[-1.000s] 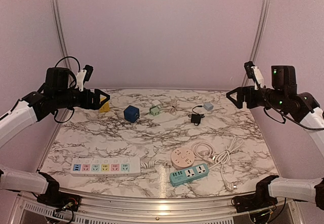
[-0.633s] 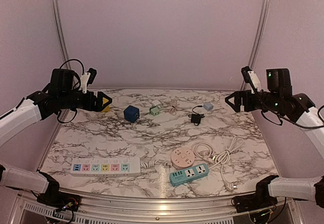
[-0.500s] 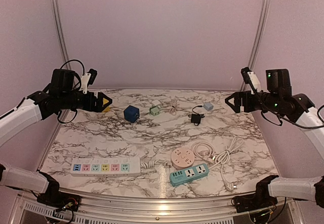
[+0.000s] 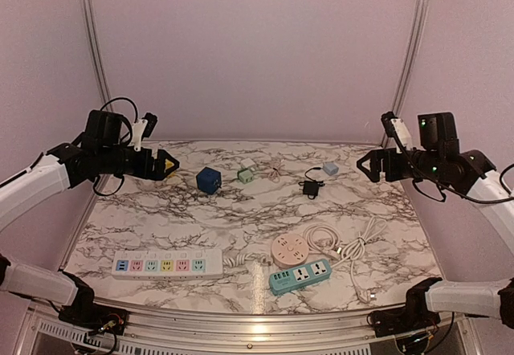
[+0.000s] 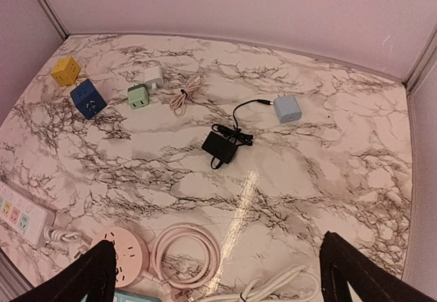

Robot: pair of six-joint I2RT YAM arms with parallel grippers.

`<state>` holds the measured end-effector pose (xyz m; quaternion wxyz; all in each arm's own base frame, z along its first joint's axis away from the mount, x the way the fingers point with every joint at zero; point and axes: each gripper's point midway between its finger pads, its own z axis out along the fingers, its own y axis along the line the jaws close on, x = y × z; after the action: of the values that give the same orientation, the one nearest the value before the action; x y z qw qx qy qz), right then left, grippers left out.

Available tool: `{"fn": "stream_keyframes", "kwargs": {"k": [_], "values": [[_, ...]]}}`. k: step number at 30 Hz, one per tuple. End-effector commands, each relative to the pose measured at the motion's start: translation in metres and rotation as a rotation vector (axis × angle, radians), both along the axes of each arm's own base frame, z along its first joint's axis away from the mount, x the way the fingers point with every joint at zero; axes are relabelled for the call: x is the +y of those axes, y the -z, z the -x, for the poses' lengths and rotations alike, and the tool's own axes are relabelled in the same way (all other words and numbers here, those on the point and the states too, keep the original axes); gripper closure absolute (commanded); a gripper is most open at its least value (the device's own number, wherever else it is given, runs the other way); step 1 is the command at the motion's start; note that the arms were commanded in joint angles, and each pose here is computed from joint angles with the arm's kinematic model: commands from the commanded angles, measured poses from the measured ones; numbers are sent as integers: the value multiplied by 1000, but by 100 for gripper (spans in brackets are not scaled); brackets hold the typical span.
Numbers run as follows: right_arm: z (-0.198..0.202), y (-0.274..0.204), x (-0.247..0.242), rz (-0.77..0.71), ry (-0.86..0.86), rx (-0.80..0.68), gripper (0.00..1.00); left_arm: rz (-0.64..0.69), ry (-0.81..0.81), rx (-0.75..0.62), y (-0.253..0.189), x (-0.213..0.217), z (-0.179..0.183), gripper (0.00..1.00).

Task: Insert the plug
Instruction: Move the socket to the center of the board.

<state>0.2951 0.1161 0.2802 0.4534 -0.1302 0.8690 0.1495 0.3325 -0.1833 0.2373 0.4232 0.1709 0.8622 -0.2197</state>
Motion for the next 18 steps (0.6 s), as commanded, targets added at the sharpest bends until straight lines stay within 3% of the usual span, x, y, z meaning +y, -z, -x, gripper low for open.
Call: {"fn": "stream_keyframes", "kwargs": {"k": [1, 18], "values": [[0, 7, -8, 9, 43, 25, 1, -4, 24, 25, -4, -5, 1, 1], [2, 30, -4, -15, 42, 85, 1, -130, 71, 109, 12, -32, 19, 1]]}}
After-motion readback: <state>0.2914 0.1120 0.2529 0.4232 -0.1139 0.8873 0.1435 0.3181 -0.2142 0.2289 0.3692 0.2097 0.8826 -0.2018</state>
